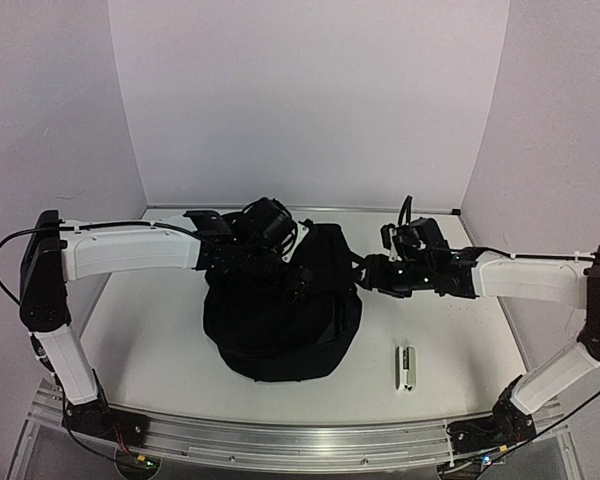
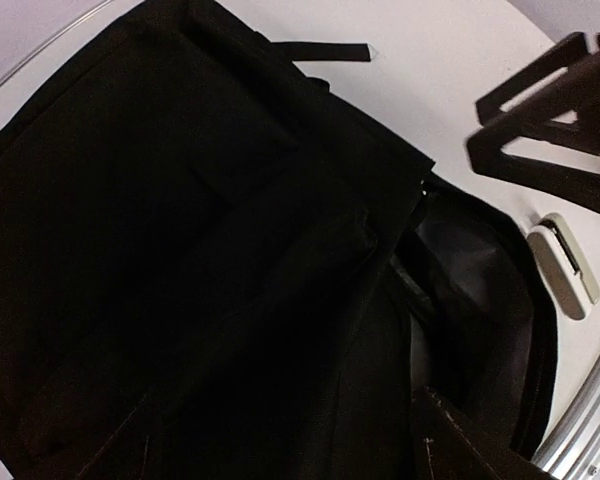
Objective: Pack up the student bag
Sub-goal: Zip the student bag at the center of the board.
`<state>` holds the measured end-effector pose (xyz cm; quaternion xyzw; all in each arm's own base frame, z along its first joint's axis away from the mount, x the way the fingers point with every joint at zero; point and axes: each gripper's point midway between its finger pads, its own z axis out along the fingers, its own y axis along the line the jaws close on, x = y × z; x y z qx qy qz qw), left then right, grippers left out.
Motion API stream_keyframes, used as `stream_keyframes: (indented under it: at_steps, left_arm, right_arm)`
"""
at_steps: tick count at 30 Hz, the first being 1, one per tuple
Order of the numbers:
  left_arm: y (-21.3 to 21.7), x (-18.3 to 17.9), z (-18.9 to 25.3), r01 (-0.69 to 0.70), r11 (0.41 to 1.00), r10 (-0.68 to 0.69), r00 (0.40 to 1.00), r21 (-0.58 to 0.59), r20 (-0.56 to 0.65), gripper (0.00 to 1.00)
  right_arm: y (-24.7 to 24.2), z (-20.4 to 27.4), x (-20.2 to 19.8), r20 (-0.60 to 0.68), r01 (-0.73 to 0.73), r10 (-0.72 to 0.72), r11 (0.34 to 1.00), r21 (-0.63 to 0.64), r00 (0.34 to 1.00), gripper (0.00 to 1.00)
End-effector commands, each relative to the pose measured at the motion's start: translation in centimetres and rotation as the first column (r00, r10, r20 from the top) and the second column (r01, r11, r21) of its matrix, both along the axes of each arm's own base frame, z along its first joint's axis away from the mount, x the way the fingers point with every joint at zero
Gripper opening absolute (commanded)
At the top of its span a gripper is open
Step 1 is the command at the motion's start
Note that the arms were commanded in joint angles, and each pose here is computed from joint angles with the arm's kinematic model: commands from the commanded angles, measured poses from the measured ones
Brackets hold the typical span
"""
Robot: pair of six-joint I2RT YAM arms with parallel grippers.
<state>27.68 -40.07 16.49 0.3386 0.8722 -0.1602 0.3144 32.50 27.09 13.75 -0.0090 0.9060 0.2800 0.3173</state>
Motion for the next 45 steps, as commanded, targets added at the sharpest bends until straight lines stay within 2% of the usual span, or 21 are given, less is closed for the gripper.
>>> stream_keyframes:
  at_steps: [1,5,10,12,18,23,30,34,40,45]
  left_arm:
    - [0.2,0.0,-0.8,0.022,0.998,-0.023,1.0,0.066,0.007,0.85]
    - [0.3,-0.1,-2.9,0.018,0.996,-0.015,0.999,0.093,-0.029,0.84]
    - [0.4,0.4,-4.7,-0.004,0.993,0.008,0.999,0.118,-0.034,0.81]
    - [0.5,0.6,-5.2,-0.014,0.992,0.018,0.999,0.127,-0.029,0.71]
    - [0.3,0.1,-5.1,-0.003,0.997,0.006,0.999,0.081,-0.034,0.25]
    - [-0.3,-0.5,-4.4,0.013,1.0,-0.012,0.998,0.02,-0.055,0.02]
    - [-1.4,-0.1,-0.5,0.0,0.992,-0.013,0.994,-0.129,-0.104,0.0]
    - [-2.3,0.3,2.0,0.0,0.975,-0.032,0.99,-0.223,-0.14,0.0]
    - [-3.3,0.0,3.3,0.031,0.963,-0.074,0.985,-0.267,-0.153,0.0]
    - [-3.2,-0.2,2.7,0.032,0.968,-0.077,0.982,-0.25,-0.17,0.0]
  right_arm:
    - [0.2,3.0,-3.2,-0.043,0.073,-0.07,0.993,0.094,0.997,0.57]
    - [1.4,4.0,-5.3,-0.091,0.113,-0.098,0.978,0.175,0.991,0.52]
    - [2.9,3.1,-6.5,-0.144,0.135,-0.109,0.973,0.185,0.984,0.46]
    - [3.7,2.6,-6.6,-0.15,0.136,-0.111,0.976,0.17,0.982,0.44]
    - [5.4,1.2,-6.3,-0.149,0.153,-0.136,0.982,0.114,0.98,0.41]
    - [5.5,0.2,-5.2,-0.127,0.197,-0.194,0.98,0.013,0.973,0.37]
    - [3.2,-1.5,-4.6,-0.096,0.252,-0.272,0.951,-0.181,0.958,0.34]
    - [2.2,-1.6,-4.9,-0.088,0.272,-0.292,0.943,-0.191,0.952,0.34]
    - [2.0,-1.9,-4.5,-0.072,0.299,-0.318,0.933,-0.199,0.945,0.31]
    - [3.9,0.5,-4.0,-0.073,0.283,-0.289,0.956,-0.079,0.955,0.29]
